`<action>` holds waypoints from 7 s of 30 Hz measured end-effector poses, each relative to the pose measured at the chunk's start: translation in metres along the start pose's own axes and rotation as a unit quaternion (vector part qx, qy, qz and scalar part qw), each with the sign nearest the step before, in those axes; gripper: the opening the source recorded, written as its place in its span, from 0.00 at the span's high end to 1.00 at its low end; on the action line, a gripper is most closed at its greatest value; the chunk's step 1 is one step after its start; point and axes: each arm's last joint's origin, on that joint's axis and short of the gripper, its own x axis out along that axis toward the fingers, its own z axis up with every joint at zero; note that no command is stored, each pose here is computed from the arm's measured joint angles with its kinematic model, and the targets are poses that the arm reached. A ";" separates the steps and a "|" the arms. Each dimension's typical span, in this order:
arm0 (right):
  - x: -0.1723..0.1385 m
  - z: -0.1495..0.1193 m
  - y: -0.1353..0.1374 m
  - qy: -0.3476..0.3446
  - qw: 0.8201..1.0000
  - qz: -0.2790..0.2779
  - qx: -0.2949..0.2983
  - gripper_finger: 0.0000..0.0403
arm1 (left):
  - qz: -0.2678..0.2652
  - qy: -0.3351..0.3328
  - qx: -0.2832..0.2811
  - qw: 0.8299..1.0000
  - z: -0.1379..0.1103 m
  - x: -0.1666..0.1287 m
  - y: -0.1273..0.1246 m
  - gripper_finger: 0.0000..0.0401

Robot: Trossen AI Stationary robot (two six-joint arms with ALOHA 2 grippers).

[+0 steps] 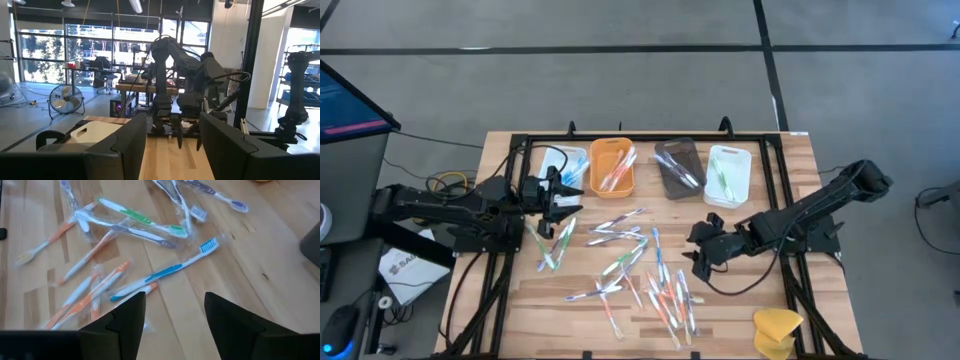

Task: Pick & Place Toothbrushes
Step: Put the green toothbrush into right white the bin

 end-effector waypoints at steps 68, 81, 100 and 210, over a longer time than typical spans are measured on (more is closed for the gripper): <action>-0.036 -0.019 0.028 -0.169 0.938 -0.209 -0.218 0.37 | -0.077 0.092 0.072 0.990 -0.028 0.010 -0.003 0.56; -0.036 -0.012 0.032 -0.183 0.931 -0.204 -0.239 0.37 | -0.161 0.095 0.178 0.966 -0.011 0.057 -0.036 0.56; -0.075 -0.010 0.028 -0.185 0.916 -0.151 -0.322 0.37 | -0.128 0.325 0.024 0.937 -0.017 0.020 -0.040 0.56; 0.012 -0.011 0.036 -0.071 0.956 -0.083 -0.274 0.37 | 0.344 0.638 -0.230 0.649 -0.134 0.010 -0.017 0.81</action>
